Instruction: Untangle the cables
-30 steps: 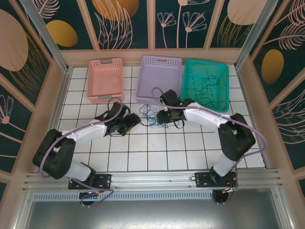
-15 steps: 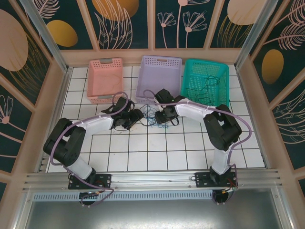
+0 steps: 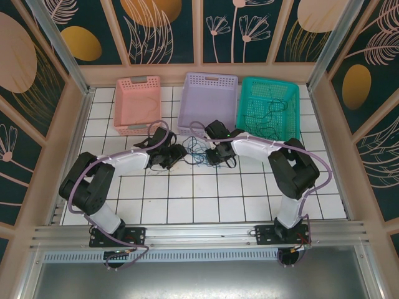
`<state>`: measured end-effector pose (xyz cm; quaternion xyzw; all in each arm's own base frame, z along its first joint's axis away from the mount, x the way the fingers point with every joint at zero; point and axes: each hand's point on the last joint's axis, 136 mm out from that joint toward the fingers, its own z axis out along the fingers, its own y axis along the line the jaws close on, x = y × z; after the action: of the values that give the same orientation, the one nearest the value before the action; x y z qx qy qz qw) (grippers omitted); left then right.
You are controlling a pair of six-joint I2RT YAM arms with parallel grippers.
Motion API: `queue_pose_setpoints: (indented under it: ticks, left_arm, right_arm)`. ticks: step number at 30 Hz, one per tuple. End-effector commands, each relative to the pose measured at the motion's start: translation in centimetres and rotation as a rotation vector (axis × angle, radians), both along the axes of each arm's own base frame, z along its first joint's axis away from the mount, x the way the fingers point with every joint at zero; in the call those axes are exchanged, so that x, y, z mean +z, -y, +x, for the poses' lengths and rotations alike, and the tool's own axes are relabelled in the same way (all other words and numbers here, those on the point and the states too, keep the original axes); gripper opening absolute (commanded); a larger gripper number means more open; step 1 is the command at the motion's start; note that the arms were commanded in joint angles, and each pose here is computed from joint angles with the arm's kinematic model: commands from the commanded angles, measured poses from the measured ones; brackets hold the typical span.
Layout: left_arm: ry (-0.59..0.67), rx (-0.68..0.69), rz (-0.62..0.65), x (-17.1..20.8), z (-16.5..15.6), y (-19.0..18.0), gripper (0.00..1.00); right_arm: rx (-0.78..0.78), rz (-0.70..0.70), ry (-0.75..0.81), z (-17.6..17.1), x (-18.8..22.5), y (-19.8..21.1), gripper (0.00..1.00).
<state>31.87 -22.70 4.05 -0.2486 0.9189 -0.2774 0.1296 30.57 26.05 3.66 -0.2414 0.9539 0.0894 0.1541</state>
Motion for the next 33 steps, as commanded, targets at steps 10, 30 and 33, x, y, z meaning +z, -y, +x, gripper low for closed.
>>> queue_pose_setpoints:
  ticks: [10, 30, 33]
  left_arm:
    - [0.018, 0.088, 0.277, -2.4, -0.3, -5.5, 0.00]
    - [0.202, 0.056, 0.106, 5.2, 0.3, -3.9, 0.18]
    - [0.285, -0.005, -0.049, 9.0, 1.2, -0.6, 0.35]
  right_arm:
    - [-0.151, 0.086, 0.146, 0.6, 6.1, 2.1, 0.00]
    - [-0.374, 0.606, 0.220, 0.4, 20.6, 7.7, 0.00]
    - [-0.363, 0.775, 0.150, 0.3, 22.4, 5.1, 0.00]
